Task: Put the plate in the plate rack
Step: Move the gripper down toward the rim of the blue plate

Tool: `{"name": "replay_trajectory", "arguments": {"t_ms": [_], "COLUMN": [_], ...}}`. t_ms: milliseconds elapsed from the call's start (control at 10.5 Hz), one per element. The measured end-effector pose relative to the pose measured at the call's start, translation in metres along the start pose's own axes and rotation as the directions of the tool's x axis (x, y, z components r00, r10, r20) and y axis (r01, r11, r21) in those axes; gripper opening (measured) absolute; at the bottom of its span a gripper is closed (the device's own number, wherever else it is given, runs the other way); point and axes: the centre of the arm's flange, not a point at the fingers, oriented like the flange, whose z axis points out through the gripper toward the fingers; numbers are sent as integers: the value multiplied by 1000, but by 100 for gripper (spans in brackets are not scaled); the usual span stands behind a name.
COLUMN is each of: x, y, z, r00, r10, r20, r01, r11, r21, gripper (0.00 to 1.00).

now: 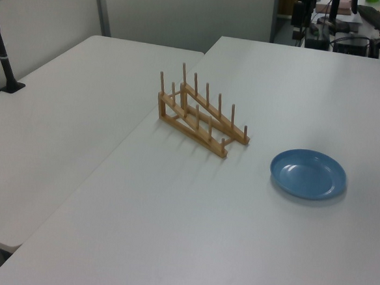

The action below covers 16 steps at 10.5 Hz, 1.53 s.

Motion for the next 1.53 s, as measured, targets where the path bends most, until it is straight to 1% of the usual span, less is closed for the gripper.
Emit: {"name": "replay_trajectory", "arguments": {"t_ms": [1240, 1526], "x": [1, 9], "y": [-1, -10], "z": [3, 21], "r00": [1000, 999], "r10": [-1, -18], "r20": [6, 30], "r01": [1, 18], "r11": [1000, 1000], "r21": [0, 1], "gripper": [100, 100]}}
